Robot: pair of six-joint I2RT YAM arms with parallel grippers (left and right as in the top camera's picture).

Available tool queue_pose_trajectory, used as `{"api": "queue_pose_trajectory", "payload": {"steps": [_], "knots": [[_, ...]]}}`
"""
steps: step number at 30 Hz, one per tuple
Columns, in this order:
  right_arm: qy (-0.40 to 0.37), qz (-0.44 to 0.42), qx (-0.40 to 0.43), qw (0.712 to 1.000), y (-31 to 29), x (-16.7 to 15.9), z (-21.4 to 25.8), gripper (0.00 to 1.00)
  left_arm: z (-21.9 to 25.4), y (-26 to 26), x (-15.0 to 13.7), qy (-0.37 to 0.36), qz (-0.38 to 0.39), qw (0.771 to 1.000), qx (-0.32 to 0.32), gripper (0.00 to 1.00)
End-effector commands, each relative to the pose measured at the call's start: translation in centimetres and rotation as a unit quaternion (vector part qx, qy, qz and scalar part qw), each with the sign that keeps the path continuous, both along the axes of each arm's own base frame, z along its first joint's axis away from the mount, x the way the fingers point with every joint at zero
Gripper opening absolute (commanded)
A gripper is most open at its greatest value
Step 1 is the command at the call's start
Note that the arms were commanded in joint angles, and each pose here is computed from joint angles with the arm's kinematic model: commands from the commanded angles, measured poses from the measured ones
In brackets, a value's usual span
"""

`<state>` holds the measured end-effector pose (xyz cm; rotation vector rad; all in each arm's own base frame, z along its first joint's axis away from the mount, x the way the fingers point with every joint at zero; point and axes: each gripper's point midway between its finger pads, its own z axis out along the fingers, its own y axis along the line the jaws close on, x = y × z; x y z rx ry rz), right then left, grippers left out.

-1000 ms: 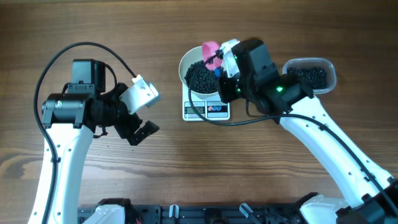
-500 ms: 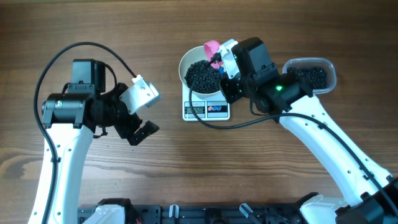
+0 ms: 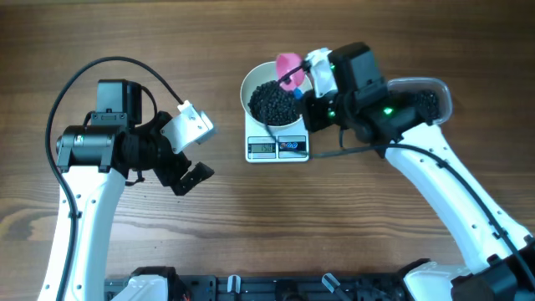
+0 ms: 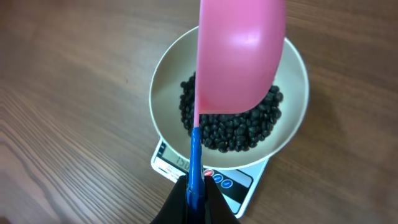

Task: Scoop item into bowl and weigh 150g on scale
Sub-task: 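Carry the pink scoop right and set it down on the table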

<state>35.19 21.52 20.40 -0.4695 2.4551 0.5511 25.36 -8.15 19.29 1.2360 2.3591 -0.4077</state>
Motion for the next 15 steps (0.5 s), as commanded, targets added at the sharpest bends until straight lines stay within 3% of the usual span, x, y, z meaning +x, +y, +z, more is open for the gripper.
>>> {"api": "queue_pose_trajectory", "payload": {"steps": [1,6,11,15], "knots": [[0.025,-0.042,0.059,0.997,-1.2,1.1,0.9,0.04,0.0,-0.1,-0.1,-0.004,-0.007,1.0,-0.005,1.0],[0.027,-0.133,0.074,0.988,-7.4,3.2,1.7,0.04,0.0,-0.1,-0.1,-0.004,-0.007,1.0,-0.005,1.0],[0.056,-0.192,0.024,0.979,-15.5,2.8,-0.3,0.04,0.0,-0.1,-0.1,-0.004,-0.007,1.0,-0.005,1.0],[0.059,-0.242,-0.159,0.955,-24.4,1.1,-2.3,0.04,0.0,-0.1,-0.1,-0.004,-0.007,1.0,-0.005,1.0]]}}
